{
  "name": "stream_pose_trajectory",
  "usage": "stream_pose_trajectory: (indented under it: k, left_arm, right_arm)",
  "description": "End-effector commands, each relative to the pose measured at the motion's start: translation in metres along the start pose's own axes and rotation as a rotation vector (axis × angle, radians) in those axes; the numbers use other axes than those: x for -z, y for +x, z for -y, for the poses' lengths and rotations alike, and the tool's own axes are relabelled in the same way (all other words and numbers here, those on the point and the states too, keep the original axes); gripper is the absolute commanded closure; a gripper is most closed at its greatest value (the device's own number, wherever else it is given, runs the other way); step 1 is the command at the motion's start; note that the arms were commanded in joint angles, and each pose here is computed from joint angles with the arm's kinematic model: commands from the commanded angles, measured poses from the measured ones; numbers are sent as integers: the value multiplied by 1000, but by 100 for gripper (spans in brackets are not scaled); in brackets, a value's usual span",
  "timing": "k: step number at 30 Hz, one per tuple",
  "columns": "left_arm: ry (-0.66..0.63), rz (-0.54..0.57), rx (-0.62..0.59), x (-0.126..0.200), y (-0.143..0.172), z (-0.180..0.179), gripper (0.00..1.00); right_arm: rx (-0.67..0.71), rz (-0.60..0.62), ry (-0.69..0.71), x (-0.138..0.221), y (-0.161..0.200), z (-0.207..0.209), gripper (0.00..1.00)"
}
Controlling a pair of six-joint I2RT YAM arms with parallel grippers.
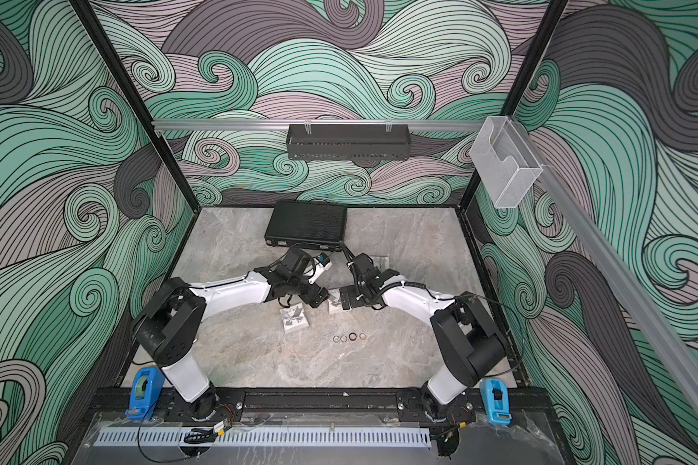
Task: Take the rings out of the lift-off lid box
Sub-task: Close the lid on the jewelry box, then pick up the jewelry box from the center of the board.
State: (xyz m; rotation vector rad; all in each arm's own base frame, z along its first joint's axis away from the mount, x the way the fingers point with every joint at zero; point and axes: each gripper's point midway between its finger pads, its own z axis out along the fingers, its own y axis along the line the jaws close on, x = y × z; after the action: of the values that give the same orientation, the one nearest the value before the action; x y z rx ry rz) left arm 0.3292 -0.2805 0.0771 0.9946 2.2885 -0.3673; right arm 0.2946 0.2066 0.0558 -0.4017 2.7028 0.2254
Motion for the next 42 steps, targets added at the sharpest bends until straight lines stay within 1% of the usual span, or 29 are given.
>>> stream_pose_trajectory:
  k: [1,5,6,14,18,24,26,30,36,42]
  left_arm:
    - [-53,95,-33,38,-21,-4,8]
    - [-98,126,-23,61,-9,-7,8]
    - [-107,152,-18,72,-8,-7,8]
    - [-121,183,33,95,28,-3,7]
    - [-118,191,52,100,37,-1,7]
    - [-138,193,55,102,43,-4,7]
    - [-142,193,53,102,43,-4,7]
    - [-150,197,52,102,42,-6,7]
    - [-155,197,51,102,44,-6,7]
    - [-172,204,53,103,46,-9,6]
  right_arm:
    - [63,55,3,19,-14,-10,1]
    - [84,52,-12,18,-16,-25,1]
    - [88,47,-14,16,-16,-29,1]
    - [95,-8,21,-8,-21,-46,1]
    - [78,-45,45,-19,-19,-47,1]
    - [55,-83,55,-29,-11,-46,1]
    - [44,-91,60,-32,-9,-46,5]
    - [24,-97,69,-37,-7,-48,10]
    - [0,-100,79,-42,-8,-50,15]
    - [-11,-88,103,-40,-11,-46,20]
